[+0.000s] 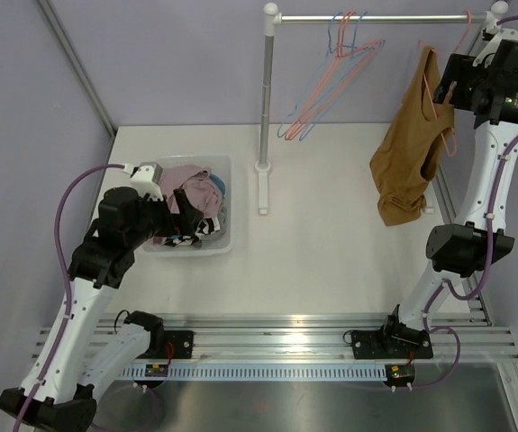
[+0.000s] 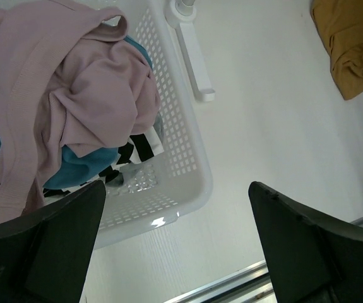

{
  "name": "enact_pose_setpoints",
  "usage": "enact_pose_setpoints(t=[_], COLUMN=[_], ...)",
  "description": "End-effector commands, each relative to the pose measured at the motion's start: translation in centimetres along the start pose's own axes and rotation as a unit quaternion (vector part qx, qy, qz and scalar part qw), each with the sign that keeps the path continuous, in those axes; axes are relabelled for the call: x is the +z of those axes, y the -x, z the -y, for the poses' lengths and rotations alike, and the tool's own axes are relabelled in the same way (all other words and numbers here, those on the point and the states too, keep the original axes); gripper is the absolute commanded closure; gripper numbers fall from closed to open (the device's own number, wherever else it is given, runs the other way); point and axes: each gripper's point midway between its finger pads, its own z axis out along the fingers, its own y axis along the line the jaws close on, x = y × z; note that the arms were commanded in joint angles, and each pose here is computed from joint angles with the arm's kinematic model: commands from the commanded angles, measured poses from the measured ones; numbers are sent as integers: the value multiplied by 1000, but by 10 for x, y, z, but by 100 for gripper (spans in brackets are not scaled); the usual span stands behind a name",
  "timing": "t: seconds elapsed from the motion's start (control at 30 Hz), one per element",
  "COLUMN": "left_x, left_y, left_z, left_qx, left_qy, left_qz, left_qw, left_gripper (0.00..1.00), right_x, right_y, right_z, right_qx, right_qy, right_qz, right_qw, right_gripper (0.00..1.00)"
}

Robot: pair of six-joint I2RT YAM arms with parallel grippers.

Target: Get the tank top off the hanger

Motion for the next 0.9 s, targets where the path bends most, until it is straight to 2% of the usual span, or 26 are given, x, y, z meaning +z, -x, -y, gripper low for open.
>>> enact_pose_setpoints(t=[0.0, 0.1, 0.3, 0.37, 0.47, 0.5, 0.53, 0.57, 0.7, 0.87], left_x=[-8, -6, -3, -3, -4, -5, -6, -6, -8, -10], left_y=[13, 0, -8, -8, -10, -10, -10, -10, -9, -4], left_z=[12, 17, 24, 26, 28, 29, 30, 31, 33, 38], left_qx=[29, 36, 44, 43, 43, 44, 45, 45, 45, 42], left_qy=[-38, -55, -73, -80, -84, -86, -87, -88, -90, -95], left_qz=[55, 46, 29, 26, 24, 23, 25, 26, 27, 32], left_qw=[997, 997, 996, 995, 995, 995, 995, 995, 995, 994], left_gripper=[1, 1, 1, 1, 1, 1, 1, 1, 1, 1], right_x=[2, 15, 18, 19, 23, 22, 22, 21, 8, -29], right_y=[22, 26, 37, 37, 33, 33, 32, 32, 45, 76], right_z=[-23, -26, -29, -31, -35, -37, -38, -39, -45, -63], right_qx=[-23, -29, -42, -46, -47, -47, -47, -46, -41, -21], right_qy=[77, 91, 104, 111, 123, 129, 132, 135, 146, 181], right_qz=[37, 45, 67, 67, 62, 62, 62, 62, 79, 129], right_qw=[996, 994, 991, 990, 989, 989, 988, 988, 985, 975], right_gripper=[19, 34, 48, 59, 70, 75, 85, 100, 100, 100])
